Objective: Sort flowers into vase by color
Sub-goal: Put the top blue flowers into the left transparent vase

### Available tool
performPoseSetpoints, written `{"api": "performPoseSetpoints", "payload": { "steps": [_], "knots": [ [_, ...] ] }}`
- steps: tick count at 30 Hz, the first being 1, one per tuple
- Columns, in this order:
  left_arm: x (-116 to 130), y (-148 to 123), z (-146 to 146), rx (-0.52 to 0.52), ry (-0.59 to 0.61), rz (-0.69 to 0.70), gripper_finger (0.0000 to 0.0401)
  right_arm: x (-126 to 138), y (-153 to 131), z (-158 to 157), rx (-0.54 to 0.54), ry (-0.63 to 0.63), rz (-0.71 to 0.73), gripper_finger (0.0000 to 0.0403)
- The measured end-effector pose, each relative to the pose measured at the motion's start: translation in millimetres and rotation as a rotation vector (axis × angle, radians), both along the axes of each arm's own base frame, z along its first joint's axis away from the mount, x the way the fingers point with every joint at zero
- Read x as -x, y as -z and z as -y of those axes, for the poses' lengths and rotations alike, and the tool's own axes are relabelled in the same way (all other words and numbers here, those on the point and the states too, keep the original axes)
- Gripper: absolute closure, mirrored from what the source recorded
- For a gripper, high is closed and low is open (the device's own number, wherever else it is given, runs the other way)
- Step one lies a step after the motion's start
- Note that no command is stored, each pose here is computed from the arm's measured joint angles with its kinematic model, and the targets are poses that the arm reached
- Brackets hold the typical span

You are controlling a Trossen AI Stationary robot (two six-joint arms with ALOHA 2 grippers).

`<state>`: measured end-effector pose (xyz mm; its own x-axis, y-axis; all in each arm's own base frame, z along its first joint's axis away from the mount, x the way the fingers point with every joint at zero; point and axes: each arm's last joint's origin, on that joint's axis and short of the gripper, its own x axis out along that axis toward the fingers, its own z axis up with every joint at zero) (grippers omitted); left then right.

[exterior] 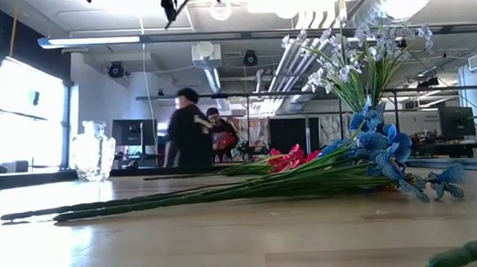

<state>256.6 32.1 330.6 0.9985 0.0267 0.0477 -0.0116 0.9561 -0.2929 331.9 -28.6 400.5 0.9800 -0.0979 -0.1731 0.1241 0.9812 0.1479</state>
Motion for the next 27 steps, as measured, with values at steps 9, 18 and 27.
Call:
{"api": "performPoseSetpoints", "payload": {
  "steps": [9,18,27],
  "knots": [
    [-12,16,-2,0.14,0.036,-0.094,0.023,6,14,16,-0.026,-0.099,-0.145,0.0401],
    [-50,26,-8,0.191,0.033,-0.161,0.0234,10,21,20,-0.037,-0.18,-0.223,0.0402],
    [-62,22,-12,0.125,0.028,-0.153,0.0345,13,24,19,-0.043,-0.184,-0.27,0.0403]
  ]
}}
